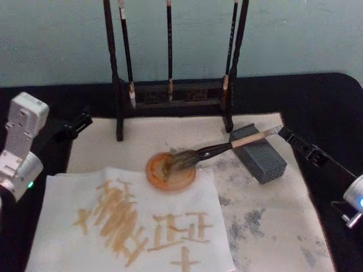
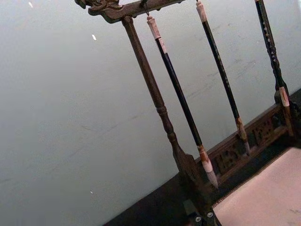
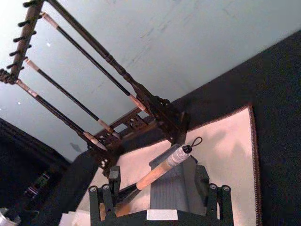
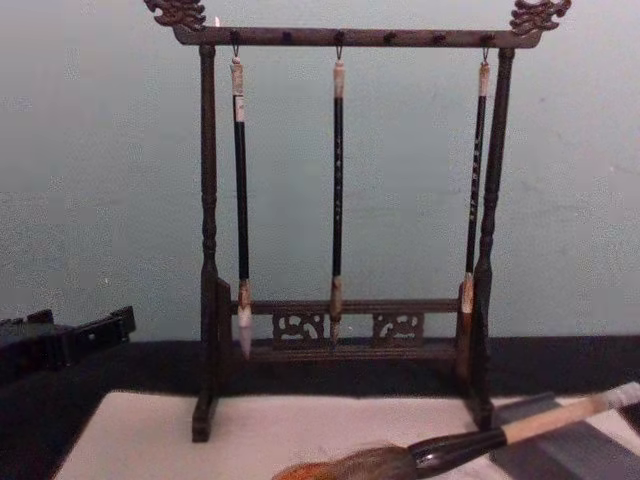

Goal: Pick up the brush from the inkstone, write on the paper, then place the brush back to its original position.

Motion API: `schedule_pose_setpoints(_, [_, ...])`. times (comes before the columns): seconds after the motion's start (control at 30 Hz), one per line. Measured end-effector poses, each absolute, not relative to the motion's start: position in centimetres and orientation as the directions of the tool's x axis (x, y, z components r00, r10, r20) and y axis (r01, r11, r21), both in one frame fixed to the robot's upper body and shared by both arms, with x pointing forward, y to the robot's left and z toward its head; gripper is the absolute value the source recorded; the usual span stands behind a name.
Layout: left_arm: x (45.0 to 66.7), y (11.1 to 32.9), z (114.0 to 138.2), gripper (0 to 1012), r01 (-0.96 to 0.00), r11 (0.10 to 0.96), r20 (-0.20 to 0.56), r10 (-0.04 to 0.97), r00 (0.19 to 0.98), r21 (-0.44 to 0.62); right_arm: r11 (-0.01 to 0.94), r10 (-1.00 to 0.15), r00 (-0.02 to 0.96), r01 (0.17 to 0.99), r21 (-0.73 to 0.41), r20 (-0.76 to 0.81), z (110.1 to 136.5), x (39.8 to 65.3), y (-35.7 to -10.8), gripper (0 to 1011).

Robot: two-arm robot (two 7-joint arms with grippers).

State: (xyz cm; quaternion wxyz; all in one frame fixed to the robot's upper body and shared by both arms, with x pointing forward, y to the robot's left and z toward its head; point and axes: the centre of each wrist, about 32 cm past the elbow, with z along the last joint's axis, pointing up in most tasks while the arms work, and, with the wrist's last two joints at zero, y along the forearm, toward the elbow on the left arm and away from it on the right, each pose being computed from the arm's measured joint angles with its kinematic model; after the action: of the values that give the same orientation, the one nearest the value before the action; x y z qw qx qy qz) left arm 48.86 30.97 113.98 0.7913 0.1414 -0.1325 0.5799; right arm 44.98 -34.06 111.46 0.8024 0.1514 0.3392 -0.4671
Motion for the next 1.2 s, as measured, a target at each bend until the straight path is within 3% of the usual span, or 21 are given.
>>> schedule_pose_setpoints(1.2, [48.9,31.0,114.0,1000,-0.955,0.287,0.374,0.88,0.292,0.07,0.51,-0.499,0.235,0.858,-0.063,-0.834,109.2,47.7,-33.9,1008])
